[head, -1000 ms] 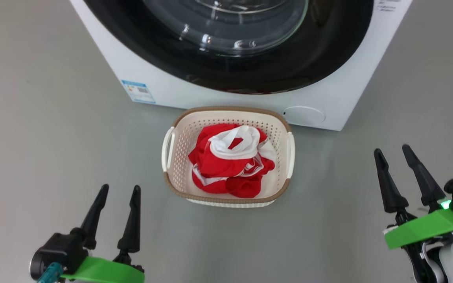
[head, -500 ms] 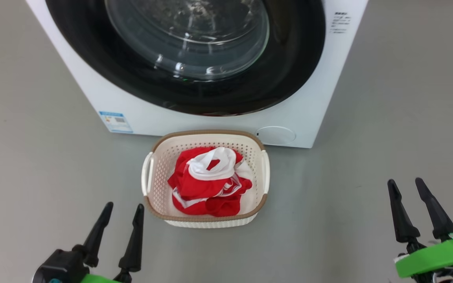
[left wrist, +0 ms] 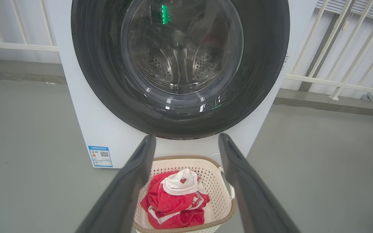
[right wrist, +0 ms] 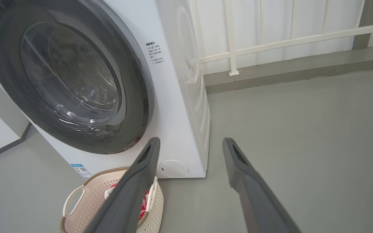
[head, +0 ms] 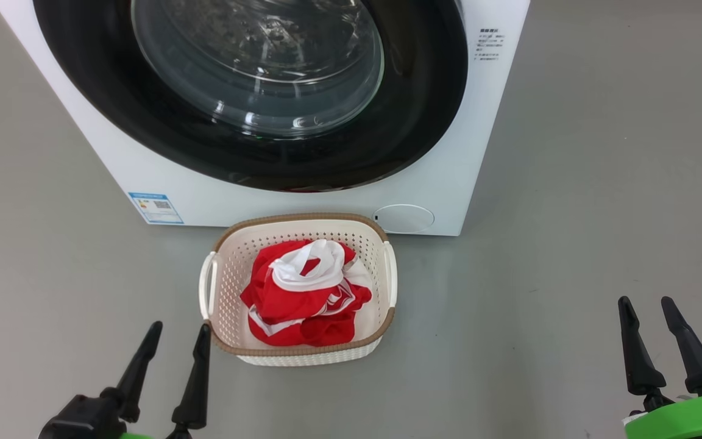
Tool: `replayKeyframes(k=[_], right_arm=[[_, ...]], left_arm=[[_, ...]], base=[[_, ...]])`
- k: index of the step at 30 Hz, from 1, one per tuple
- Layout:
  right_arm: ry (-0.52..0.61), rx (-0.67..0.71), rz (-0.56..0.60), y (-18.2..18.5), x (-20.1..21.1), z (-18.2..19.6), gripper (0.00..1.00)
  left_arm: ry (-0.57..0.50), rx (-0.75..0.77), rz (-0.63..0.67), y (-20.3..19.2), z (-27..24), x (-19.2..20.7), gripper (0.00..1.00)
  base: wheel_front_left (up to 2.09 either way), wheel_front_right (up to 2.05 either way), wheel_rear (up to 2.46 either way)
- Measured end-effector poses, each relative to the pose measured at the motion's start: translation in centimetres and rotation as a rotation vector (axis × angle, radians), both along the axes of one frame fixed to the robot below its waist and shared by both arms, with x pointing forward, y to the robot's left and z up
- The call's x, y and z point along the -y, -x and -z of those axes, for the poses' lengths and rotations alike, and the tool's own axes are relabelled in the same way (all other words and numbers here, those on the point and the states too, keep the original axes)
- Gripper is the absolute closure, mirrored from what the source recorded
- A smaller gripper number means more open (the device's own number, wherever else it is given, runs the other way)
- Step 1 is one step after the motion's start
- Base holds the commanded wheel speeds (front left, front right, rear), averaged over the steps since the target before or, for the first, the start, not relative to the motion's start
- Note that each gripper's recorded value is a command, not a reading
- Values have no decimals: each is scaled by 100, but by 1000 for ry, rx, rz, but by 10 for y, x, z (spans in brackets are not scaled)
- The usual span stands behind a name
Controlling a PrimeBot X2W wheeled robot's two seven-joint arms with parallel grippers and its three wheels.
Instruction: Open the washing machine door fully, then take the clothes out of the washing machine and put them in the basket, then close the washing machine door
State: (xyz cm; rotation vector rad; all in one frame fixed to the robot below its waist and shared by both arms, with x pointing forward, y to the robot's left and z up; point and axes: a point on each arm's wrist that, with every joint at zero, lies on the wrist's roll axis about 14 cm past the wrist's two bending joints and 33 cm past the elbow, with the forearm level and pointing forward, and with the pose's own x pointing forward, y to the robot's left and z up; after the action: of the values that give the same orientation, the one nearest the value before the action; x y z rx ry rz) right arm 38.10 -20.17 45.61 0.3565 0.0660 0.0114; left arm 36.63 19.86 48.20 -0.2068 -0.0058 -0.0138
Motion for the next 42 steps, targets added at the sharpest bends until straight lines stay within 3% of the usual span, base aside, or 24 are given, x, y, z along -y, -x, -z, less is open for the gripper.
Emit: replayKeyframes(k=[19,20,25,42], right_arm=[[-20,-9,13,1,-2,4,0],[-24,-20,13,2,-4,7,100],[-51,-70,18,8,-10,23,100],[-209,-94,71,13,-4,23,100]], left_arm=[[40,-21,-30,1,8,-5,0],[42,-34,-30,2,11,-4,100],[67,-89,-30,7,28,2,100],[254,-105,-60,7,28,1,100]], base=[[0,0,0],[0,0,0],[0,0,0],[0,0,0]])
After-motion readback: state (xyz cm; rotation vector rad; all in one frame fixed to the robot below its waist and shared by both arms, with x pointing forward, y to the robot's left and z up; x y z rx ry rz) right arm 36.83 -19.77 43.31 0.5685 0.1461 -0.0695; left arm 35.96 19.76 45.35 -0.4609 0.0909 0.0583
